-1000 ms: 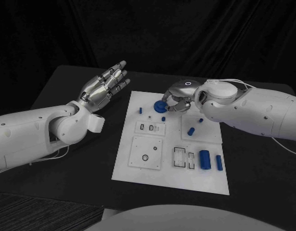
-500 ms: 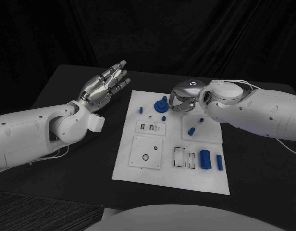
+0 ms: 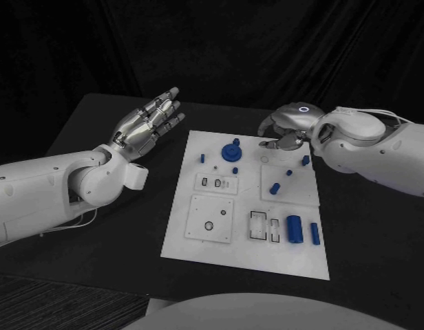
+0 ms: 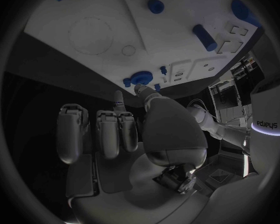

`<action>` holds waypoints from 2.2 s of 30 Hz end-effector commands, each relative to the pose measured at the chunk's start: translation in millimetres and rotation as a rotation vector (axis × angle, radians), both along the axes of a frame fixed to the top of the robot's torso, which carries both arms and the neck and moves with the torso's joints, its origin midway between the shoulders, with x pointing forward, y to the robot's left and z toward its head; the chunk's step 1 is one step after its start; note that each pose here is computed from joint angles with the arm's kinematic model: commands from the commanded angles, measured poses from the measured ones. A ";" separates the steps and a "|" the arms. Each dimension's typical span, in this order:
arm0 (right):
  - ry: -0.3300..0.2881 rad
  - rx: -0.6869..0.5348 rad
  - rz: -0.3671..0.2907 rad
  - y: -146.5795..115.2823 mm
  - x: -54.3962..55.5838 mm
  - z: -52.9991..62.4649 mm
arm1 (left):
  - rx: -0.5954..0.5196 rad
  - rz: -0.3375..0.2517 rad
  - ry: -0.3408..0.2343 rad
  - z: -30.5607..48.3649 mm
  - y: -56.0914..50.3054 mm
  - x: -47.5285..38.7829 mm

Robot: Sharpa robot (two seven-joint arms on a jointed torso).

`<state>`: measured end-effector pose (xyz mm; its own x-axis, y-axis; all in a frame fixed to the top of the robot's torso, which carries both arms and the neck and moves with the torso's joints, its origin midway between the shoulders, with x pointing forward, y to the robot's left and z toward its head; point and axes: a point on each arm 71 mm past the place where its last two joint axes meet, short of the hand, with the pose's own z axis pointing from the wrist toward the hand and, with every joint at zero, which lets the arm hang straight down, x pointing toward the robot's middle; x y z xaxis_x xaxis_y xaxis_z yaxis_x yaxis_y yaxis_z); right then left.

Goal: Assemble the parts on the task board

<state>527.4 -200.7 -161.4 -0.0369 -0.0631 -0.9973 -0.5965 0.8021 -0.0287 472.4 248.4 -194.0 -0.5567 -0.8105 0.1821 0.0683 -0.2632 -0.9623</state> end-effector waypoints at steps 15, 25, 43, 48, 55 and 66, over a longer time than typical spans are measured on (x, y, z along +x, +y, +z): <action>-0.106 0.066 -0.129 -88.3 -25.1 8.7 | -0.023 -0.008 -0.025 2.1 -2.9 1.0; -0.084 0.080 -0.174 -114.5 -37.2 -9.2 | -0.023 -0.008 -0.024 1.0 -1.9 1.4; -0.022 0.059 -0.217 -126.6 -42.1 -33.3 | -0.023 -0.006 -0.023 0.0 -0.6 1.6; -0.010 0.054 -0.217 -125.0 -42.2 -36.8 | -0.023 -0.006 -0.024 0.0 -0.3 1.7; 0.001 0.050 -0.214 -122.4 -41.3 -40.6 | -0.024 -0.006 -0.024 0.0 -0.1 1.8; 0.015 0.045 -0.201 -116.2 -39.0 -45.3 | -0.024 -0.007 -0.023 -0.1 0.2 1.7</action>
